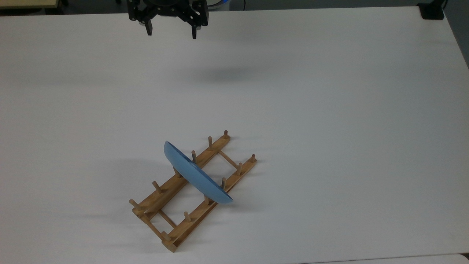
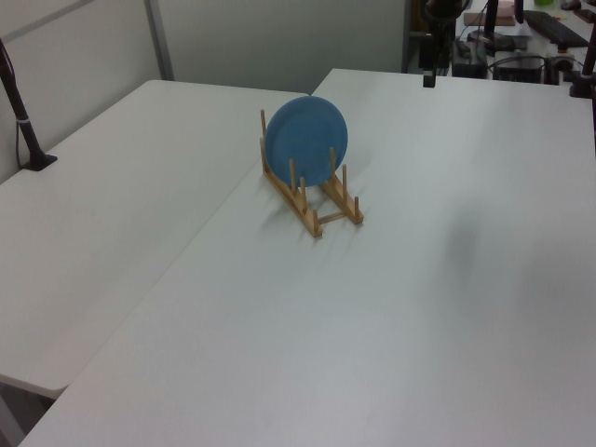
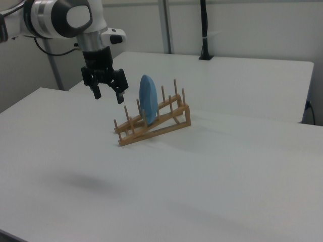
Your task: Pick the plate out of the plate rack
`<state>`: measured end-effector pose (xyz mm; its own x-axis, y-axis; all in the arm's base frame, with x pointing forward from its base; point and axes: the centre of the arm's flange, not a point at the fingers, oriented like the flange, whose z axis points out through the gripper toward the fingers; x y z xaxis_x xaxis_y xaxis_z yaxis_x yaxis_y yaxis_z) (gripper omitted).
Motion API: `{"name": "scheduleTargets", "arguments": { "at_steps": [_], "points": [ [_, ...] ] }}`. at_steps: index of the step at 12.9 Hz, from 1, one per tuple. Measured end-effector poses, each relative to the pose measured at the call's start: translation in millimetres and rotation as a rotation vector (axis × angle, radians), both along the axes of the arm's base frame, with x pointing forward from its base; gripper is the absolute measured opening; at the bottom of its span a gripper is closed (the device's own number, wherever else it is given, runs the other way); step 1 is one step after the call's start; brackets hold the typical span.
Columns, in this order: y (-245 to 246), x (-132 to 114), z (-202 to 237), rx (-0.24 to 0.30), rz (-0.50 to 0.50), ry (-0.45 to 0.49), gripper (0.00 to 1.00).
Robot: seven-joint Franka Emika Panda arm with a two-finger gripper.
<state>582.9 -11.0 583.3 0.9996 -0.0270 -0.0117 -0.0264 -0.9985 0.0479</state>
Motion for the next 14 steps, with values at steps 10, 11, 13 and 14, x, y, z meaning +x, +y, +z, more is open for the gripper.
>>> {"name": "scheduleTargets", "arguments": {
  "at_steps": [10, 11, 13, 14],
  "points": [
    [0, 0, 0, 0.000, -0.001, 0.000, 1.00],
    [0, 2, 1, 0.000, 0.001, -0.013, 1.00],
    [1, 8, 7, 0.000, 0.006, -0.077, 1.00],
    [2, 13, 12, -0.001, 0.009, -0.128, 1.00]
  ]
}}
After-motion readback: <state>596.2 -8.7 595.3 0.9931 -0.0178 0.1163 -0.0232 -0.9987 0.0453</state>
